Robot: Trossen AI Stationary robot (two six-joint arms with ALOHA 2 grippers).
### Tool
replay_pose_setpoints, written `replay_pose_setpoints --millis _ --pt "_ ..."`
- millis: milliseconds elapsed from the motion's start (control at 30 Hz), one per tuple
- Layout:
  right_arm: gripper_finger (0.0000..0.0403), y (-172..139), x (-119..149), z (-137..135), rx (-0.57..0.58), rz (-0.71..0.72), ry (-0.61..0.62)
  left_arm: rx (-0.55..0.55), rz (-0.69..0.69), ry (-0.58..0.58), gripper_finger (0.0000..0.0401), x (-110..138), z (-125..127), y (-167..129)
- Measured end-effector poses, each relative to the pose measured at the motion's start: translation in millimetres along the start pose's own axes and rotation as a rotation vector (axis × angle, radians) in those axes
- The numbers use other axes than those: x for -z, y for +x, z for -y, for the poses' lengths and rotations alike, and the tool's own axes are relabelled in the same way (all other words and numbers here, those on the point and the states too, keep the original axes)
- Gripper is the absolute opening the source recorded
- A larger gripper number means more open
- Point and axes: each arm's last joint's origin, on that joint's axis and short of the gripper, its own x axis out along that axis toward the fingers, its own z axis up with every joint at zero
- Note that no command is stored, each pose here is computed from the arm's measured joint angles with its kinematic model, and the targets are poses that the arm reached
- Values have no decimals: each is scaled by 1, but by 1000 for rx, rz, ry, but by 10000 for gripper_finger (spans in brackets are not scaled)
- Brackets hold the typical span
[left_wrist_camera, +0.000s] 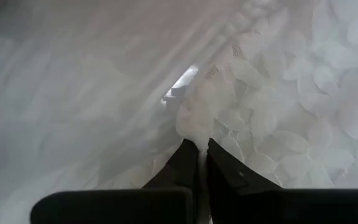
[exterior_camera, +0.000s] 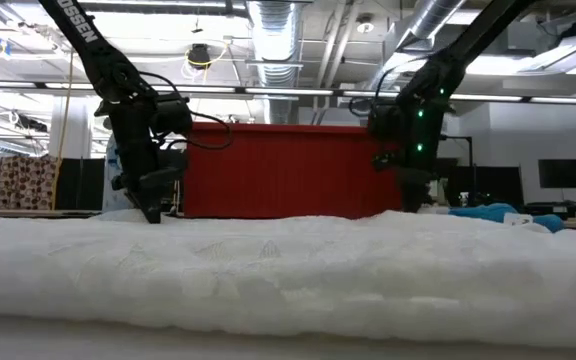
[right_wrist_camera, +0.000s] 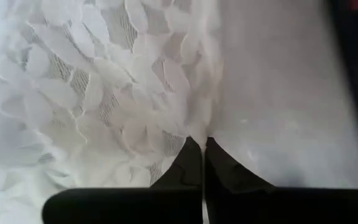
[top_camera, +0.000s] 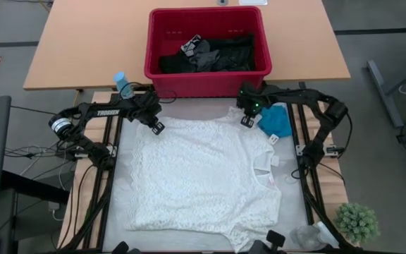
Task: Fold laundry
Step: Fold the white shirt
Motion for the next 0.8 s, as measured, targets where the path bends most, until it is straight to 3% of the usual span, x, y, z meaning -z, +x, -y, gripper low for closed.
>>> replay_pose_setpoints --millis 400,800 --pt "18 -53 -1 -10 27 80 25 -3 -45 -56 0 5 6 -5" --pt "18 -87 1 -56 2 133 -17 25 105 -83 0 10 17 -66"
